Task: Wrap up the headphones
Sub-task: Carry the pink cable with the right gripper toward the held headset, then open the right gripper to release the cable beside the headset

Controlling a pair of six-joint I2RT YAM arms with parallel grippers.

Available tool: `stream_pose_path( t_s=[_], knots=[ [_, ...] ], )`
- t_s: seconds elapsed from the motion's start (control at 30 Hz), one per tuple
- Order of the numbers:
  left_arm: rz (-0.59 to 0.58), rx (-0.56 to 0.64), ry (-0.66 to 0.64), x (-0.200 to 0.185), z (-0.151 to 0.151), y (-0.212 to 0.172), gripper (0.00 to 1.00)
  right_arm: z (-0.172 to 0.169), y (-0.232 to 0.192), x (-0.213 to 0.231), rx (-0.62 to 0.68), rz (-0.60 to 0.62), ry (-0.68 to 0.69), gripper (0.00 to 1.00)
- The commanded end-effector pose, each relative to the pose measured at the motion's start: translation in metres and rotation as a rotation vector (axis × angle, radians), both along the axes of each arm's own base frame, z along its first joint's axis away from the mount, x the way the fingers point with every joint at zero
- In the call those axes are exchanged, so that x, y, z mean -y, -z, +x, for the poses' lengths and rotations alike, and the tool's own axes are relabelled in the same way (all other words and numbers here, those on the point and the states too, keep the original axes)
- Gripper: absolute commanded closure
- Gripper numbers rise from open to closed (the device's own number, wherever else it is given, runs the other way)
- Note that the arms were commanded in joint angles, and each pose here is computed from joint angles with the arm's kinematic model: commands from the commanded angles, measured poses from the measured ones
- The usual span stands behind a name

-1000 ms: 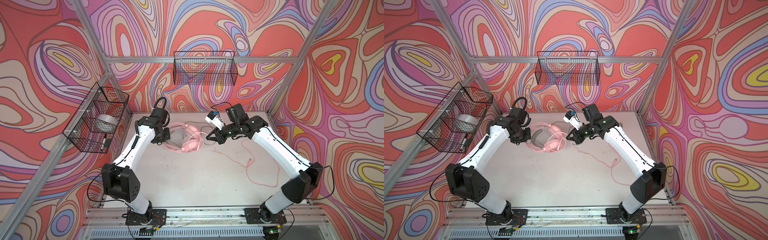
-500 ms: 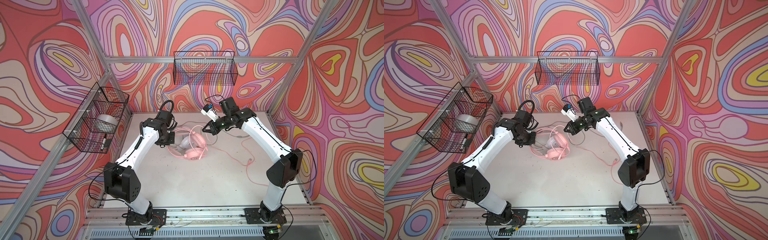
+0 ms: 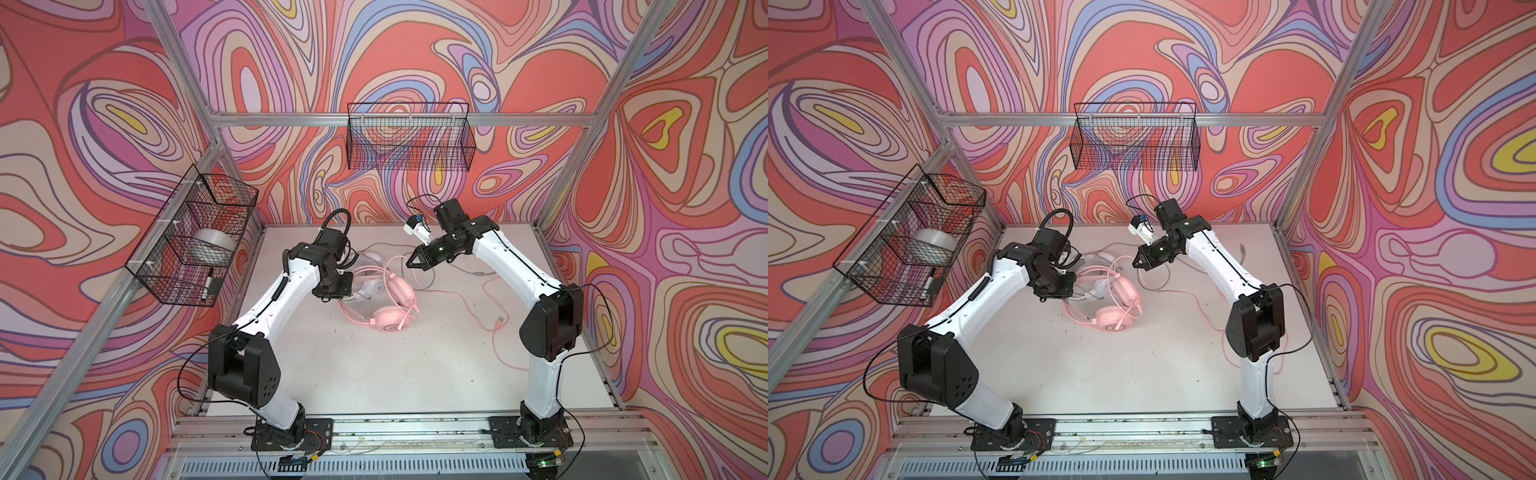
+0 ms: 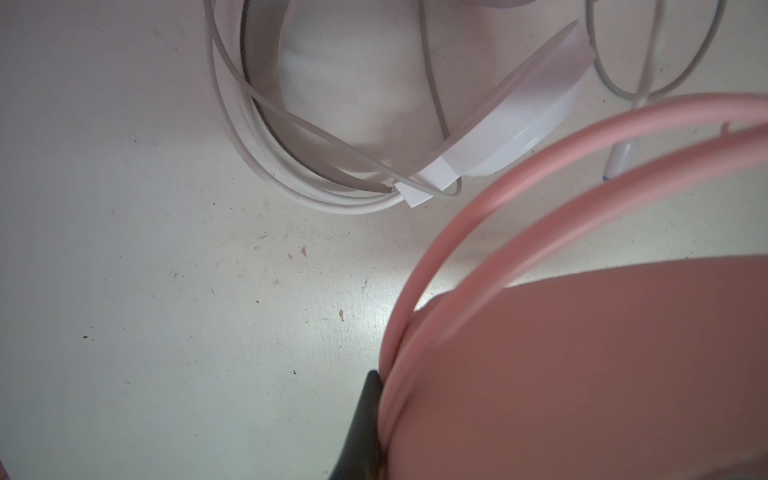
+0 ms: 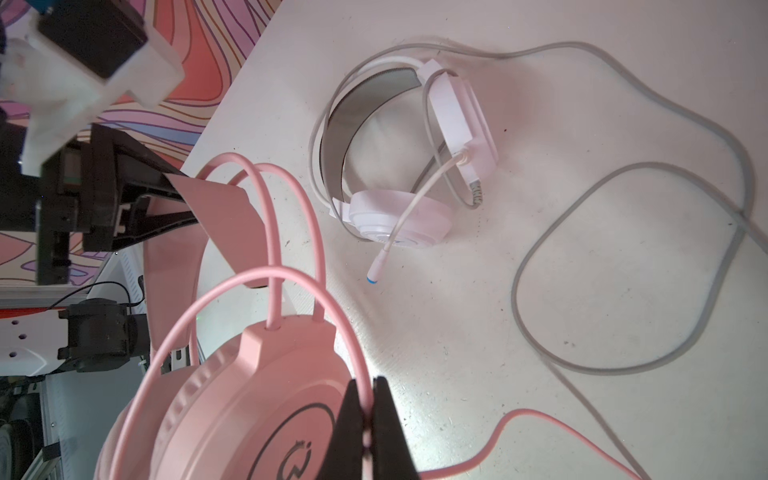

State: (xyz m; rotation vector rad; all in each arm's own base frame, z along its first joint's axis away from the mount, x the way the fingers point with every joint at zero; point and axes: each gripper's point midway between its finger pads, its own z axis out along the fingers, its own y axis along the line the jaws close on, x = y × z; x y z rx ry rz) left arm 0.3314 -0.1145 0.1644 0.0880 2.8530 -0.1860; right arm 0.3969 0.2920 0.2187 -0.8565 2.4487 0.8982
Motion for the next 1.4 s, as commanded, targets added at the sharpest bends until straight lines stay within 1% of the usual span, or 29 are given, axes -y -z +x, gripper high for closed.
stream_pose_path(
  t_s=[0.0,0.23,0.37,0.43,0.57,0.73,0.97,1.1,1.2,1.3,1.37],
  knots=[
    [-0.101,0.057,0.040,0.017,0.000,-0.021,1.00,0.001,0.003,-0.006,-0.030,0.026,0.007,1.00],
    [-0.150,0.065,0.033,0.023,-0.003,-0.024,1.00,0.000,0.024,-0.008,-0.082,0.063,0.044,1.00],
    [-0.181,0.059,0.030,0.027,-0.006,-0.020,1.00,0.010,0.035,0.002,-0.098,0.093,0.107,0.96],
    [-0.188,0.055,0.022,0.028,-0.008,-0.018,1.00,0.012,0.038,0.006,-0.103,0.105,0.117,0.94],
    [-0.203,0.048,0.016,0.030,-0.009,-0.016,1.00,0.013,0.054,0.011,-0.118,0.079,0.120,0.86],
    [-0.221,0.048,0.009,0.032,-0.008,-0.016,1.00,0.011,0.074,0.016,-0.150,0.056,0.129,0.82],
    [-0.247,0.044,0.002,0.037,-0.006,-0.015,1.00,0.009,0.087,0.025,-0.172,0.053,0.165,0.74],
    [-0.273,0.040,-0.005,0.041,-0.006,-0.014,1.00,0.007,0.100,0.030,-0.210,0.024,0.184,0.72],
    [-0.271,0.030,-0.011,0.040,-0.007,-0.011,1.00,0.007,0.100,0.035,-0.205,0.011,0.212,0.68],
    [-0.259,0.028,-0.015,0.037,-0.008,-0.009,1.00,0.008,0.085,0.044,-0.164,0.041,0.237,0.61],
    [-0.252,0.030,-0.015,0.036,-0.008,-0.006,1.00,0.004,0.079,0.053,-0.138,0.022,0.248,0.54]
  ],
)
